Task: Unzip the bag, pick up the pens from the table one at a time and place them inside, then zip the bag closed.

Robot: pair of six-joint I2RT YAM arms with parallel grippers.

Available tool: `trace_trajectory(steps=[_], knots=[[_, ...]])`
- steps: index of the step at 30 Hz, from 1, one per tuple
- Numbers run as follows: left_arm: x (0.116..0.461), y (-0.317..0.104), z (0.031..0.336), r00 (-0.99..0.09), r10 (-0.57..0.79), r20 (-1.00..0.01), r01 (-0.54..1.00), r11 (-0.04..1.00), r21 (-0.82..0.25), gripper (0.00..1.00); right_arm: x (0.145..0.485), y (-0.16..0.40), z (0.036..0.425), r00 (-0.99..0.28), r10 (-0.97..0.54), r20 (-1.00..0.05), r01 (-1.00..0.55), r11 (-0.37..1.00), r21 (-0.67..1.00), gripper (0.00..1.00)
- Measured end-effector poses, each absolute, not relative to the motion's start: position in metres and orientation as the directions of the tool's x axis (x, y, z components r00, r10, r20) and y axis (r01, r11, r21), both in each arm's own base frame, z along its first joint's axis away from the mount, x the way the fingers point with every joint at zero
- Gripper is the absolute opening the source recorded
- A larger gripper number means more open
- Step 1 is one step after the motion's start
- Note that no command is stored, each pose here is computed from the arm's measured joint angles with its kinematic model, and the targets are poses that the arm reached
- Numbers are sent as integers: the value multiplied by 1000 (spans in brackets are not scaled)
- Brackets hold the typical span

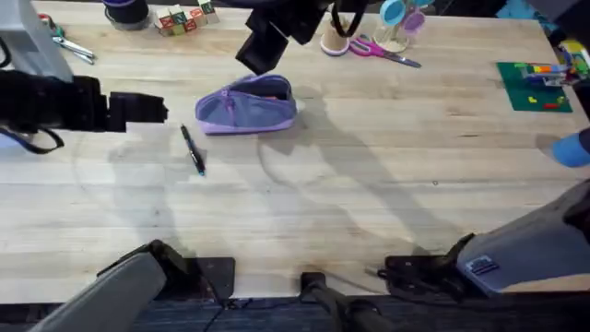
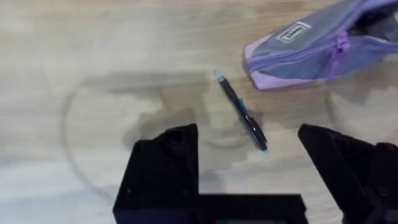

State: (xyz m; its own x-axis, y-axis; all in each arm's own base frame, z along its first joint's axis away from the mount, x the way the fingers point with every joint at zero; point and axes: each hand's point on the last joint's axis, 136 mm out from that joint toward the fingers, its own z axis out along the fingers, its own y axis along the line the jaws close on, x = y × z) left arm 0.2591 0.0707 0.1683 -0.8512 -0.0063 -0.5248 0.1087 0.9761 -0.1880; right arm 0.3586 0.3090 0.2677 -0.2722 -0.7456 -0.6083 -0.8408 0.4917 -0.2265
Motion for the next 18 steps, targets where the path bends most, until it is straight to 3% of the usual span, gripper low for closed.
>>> trace_trajectory(steps=[7,18], knots=[[241,73,166,-872,-258,-416,-156,952,-263,995,366,294,265,-326,-735,-595,-813,539,-220,996],[242,70,167,-814,-467,-344,-340,865,-369,995,382,273,264,-378,-710,-594,-776,593,-215,996]])
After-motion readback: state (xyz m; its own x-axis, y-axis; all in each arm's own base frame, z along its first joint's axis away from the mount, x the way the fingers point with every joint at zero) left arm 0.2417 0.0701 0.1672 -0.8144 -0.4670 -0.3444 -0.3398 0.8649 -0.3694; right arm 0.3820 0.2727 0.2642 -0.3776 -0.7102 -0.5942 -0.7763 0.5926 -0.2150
